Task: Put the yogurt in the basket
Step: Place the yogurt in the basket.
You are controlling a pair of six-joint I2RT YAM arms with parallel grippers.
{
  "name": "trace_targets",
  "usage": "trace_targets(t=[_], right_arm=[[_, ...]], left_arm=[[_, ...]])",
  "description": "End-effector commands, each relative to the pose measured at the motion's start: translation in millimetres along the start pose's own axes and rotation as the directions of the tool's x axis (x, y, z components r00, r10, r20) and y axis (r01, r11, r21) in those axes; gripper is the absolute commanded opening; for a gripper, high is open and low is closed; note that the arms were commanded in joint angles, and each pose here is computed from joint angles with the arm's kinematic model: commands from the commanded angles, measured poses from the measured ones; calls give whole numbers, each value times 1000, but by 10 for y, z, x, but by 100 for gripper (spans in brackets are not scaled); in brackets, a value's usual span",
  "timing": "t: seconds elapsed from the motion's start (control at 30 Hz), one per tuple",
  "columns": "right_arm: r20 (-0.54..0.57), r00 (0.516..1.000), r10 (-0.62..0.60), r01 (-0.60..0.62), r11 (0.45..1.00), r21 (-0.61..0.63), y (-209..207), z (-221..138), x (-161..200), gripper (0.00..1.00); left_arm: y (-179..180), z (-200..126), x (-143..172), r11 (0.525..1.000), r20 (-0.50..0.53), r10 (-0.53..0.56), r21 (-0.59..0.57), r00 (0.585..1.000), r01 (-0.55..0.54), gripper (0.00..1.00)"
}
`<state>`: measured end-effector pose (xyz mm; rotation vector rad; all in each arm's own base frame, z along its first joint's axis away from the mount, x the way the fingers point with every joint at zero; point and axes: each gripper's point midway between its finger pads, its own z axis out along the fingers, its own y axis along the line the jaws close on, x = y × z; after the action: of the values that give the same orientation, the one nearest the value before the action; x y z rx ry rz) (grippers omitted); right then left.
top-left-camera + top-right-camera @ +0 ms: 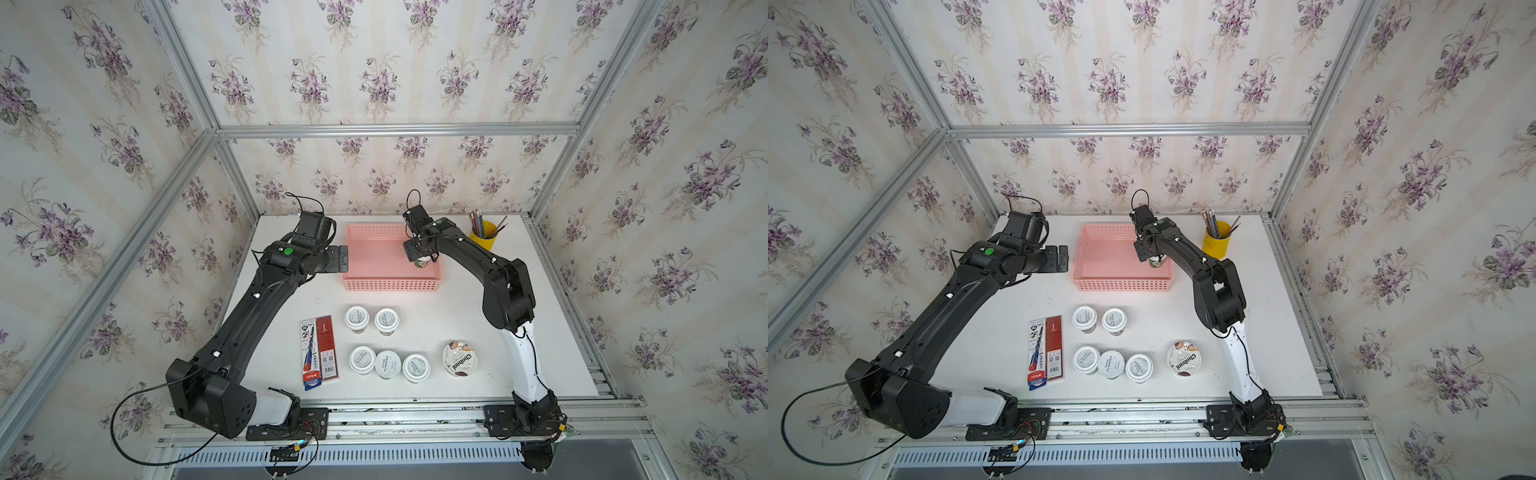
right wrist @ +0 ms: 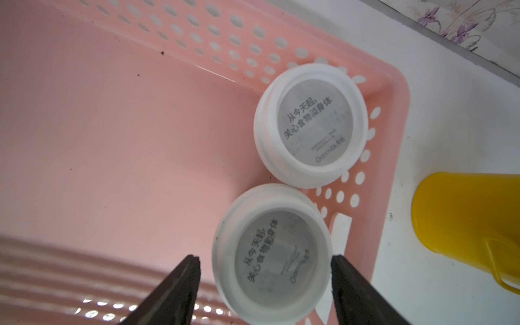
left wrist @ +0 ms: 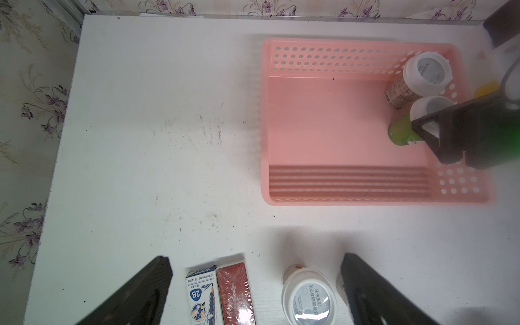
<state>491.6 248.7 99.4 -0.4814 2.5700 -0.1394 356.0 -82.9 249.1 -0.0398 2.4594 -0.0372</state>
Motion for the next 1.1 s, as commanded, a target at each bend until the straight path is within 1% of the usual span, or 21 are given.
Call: trace_targets(t=[0.0, 0.2, 0.23, 0.53, 0.77, 0.9, 1.07], right_arm=[[1, 1000, -11, 11, 1000, 22, -55, -57, -6, 76], [-9, 1000, -15, 15, 999, 40, -88, -41, 34, 76], [-17, 1000, 17, -16, 998, 61, -293, 8, 39, 76], [-22, 999, 24, -23, 997, 72, -331, 18, 97, 76], [9, 999, 40, -40, 999, -1, -229, -78, 0, 76], [33, 998, 50, -48, 997, -63, -156, -208, -73, 76], [59, 993, 106, -97, 986, -134, -143, -399, -87, 77]], left_arm=[[13, -21, -43, 1000, 19, 6, -4, 1000, -6, 99], [13, -40, -45, 1000, 23, 4, -2, 1000, -4, 99], [17, -42, -39, 1000, 22, 5, -4, 1000, -5, 99], [19, -40, -25, 1000, 20, 2, -2, 1000, -2, 99], [31, -46, -25, 1000, 23, 5, -8, 1000, -4, 99], [28, -36, -25, 1000, 23, 4, -6, 1000, -3, 99], [-16, 7, -11, 1000, 6, 5, 10, 1000, -5, 99]])
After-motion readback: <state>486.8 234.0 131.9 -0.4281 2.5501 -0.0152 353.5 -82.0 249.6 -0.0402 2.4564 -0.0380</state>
